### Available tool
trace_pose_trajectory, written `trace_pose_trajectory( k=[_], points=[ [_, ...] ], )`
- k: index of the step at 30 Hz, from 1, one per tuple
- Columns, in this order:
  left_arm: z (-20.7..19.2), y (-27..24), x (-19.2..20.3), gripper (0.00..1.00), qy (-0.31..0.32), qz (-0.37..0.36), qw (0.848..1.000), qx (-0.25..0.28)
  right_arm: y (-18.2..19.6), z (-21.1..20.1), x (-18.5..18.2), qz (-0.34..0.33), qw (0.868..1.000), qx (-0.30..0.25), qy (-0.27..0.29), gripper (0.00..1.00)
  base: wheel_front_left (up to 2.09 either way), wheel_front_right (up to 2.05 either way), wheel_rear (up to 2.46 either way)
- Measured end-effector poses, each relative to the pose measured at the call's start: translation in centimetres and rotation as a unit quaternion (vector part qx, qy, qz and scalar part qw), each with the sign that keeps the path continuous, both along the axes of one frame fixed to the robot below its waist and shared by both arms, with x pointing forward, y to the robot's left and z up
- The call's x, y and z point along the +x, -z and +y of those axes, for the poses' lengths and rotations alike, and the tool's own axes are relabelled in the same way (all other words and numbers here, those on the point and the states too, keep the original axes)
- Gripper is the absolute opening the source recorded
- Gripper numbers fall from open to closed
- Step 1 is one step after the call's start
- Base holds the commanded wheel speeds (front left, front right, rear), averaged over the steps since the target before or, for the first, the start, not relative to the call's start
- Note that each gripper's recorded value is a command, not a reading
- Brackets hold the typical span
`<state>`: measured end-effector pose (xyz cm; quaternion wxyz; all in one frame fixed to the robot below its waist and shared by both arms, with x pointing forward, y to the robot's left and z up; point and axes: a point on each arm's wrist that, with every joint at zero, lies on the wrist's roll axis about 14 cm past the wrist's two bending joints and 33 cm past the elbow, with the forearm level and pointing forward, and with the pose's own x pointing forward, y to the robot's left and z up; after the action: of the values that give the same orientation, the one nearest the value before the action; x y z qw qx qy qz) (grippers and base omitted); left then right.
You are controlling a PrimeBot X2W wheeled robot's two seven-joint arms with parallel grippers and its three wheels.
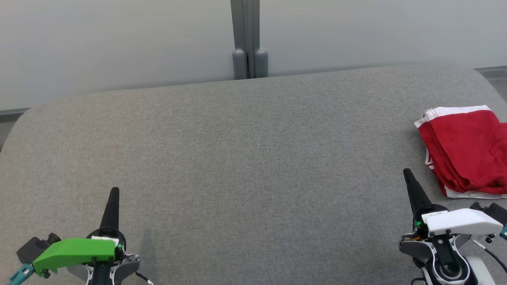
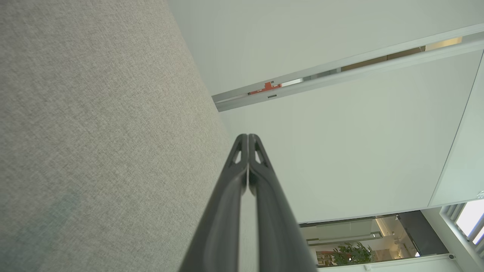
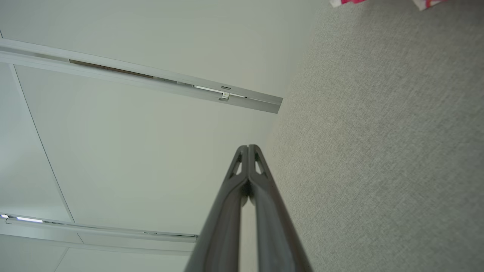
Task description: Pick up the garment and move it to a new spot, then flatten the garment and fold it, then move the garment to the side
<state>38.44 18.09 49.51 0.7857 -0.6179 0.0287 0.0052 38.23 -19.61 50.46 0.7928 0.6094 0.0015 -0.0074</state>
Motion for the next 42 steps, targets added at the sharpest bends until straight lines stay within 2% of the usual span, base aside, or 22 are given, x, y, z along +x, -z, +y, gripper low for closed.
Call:
trace_pose_trajectory(
  k=[36, 42],
  points=[
    [1.9, -0.8, 0.3, 0.0, -0.017, -0.016, 0.993, -0.118, 0.0, -0.4, 0.5, -0.002, 0.992, 0.129, -0.003, 0.0, 0.0, 0.0, 0.0],
    [1.9, -0.8, 0.3, 0.0, -0.018, -0.017, 0.993, -0.12, -0.1, -0.4, 0.6, -0.003, 0.991, 0.13, -0.003, 0.0, 0.0, 0.0, 0.0]
  ],
)
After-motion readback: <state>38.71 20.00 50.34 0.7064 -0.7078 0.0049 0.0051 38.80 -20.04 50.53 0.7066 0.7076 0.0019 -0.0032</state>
